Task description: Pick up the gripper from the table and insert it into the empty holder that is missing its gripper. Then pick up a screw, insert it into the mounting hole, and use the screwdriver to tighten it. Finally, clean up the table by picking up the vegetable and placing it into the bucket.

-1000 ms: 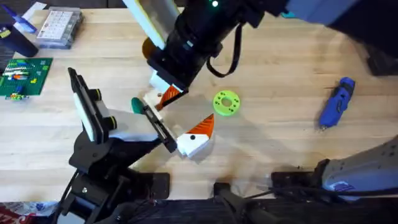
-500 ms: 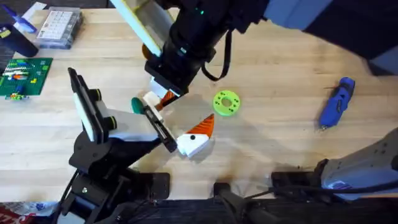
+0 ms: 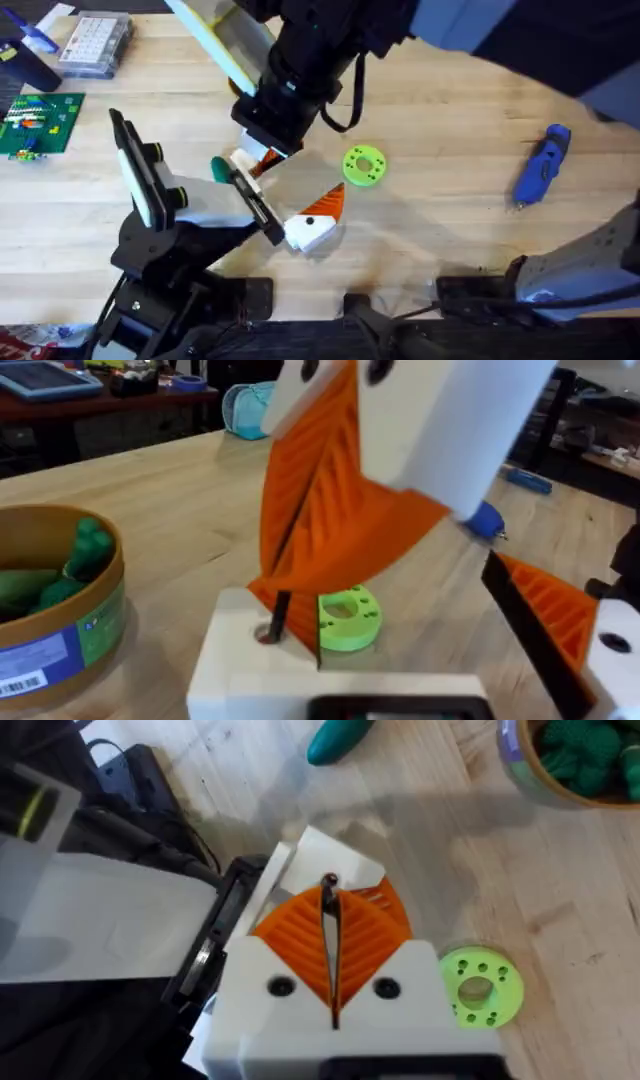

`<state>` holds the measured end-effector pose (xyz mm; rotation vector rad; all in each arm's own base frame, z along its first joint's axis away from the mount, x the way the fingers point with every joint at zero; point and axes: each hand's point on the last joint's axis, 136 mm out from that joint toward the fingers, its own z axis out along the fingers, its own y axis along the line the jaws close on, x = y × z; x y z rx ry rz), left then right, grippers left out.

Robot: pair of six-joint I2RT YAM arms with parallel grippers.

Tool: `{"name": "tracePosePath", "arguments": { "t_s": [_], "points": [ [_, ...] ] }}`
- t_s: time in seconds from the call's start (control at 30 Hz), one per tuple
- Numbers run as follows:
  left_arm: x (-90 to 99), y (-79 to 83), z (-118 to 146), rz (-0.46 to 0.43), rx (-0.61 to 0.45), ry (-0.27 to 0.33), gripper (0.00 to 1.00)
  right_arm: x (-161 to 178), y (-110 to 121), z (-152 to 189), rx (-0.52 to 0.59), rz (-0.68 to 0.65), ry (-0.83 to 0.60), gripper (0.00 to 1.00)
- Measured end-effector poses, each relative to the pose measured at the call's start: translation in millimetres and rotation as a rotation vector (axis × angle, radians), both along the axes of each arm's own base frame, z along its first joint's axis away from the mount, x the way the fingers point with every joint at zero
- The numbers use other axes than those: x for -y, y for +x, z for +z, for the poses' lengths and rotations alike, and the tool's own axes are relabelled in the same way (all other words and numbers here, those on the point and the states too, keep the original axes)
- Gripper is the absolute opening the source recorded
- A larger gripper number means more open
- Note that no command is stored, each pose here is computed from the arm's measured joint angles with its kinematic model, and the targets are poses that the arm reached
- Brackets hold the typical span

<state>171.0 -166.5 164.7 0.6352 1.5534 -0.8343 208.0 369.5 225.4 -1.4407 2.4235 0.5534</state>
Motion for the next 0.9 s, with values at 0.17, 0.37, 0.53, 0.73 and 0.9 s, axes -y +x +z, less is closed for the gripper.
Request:
{"name": "tracePosePath", "arguments": {
  "t_s": [0.17,0.37,0.53,0.73,0.9],
  "points": [
    [0.0,0.0,0.0,0.0,-0.001,-0.001,0.995,-1.8,2.9,-9.8,-0.006,-0.002,-0.023,0.009],
    [0.0,0.0,0.0,0.0,-0.003,-0.002,0.995,-1.9,3.4,-10.9,-0.005,-0.002,-0.025,0.009],
    [0.0,0.0,-0.1,0.001,-0.006,-0.004,0.994,-4.8,3.4,-15.3,-0.01,0.001,-0.033,0.009],
    [-0.8,1.1,-0.3,0.009,-0.016,-0.011,0.995,-7.4,4.2,-17.2,-0.006,0.004,-0.034,0.009],
    [-0.9,1.3,-0.3,0.01,-0.016,-0.01,0.995,-7.7,4.4,-17.1,-0.003,0.004,-0.034,0.009]
  ]
}}
